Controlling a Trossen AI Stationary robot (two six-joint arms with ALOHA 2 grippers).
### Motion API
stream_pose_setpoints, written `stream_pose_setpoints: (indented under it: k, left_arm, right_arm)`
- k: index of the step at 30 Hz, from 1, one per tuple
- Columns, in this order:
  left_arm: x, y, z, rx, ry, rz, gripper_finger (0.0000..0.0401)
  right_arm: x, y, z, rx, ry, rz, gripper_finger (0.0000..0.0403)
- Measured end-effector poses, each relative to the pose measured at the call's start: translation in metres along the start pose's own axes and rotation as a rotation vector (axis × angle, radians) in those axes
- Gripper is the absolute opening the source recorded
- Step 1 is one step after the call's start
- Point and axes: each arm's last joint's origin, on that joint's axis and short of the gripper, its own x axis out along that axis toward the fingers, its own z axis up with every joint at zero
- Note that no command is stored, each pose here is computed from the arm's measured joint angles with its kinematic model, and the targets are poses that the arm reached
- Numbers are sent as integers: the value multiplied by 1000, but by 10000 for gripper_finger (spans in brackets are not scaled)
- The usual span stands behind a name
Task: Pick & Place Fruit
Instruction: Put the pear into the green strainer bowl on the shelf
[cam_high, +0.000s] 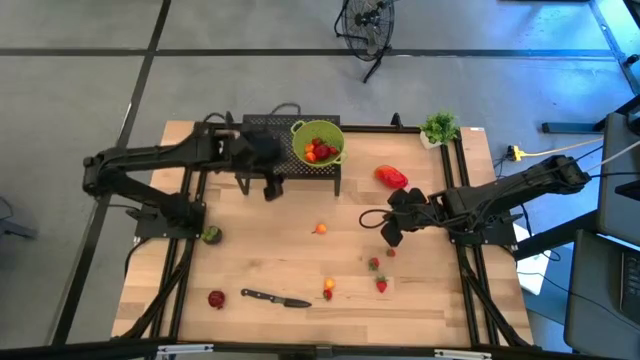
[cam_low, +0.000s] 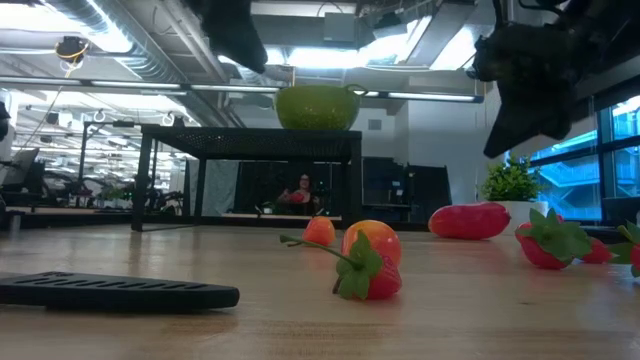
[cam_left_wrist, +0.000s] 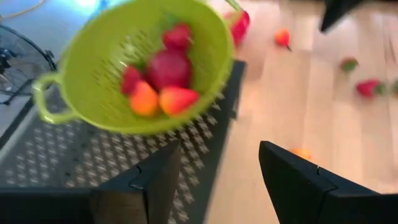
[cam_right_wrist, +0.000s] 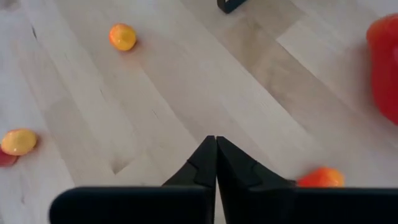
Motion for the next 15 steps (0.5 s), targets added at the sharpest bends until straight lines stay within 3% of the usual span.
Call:
stream_pose_setpoints:
  k: [6,15]
  left_arm:
    - [1,-33,-23,47,34,0,214]
    - [11,-72,-69,5,65,-40,214]
  right_arm:
    - [-5,-1,6,36,41,-12,9]
    - [-5,-12,3,76,169,-58,17]
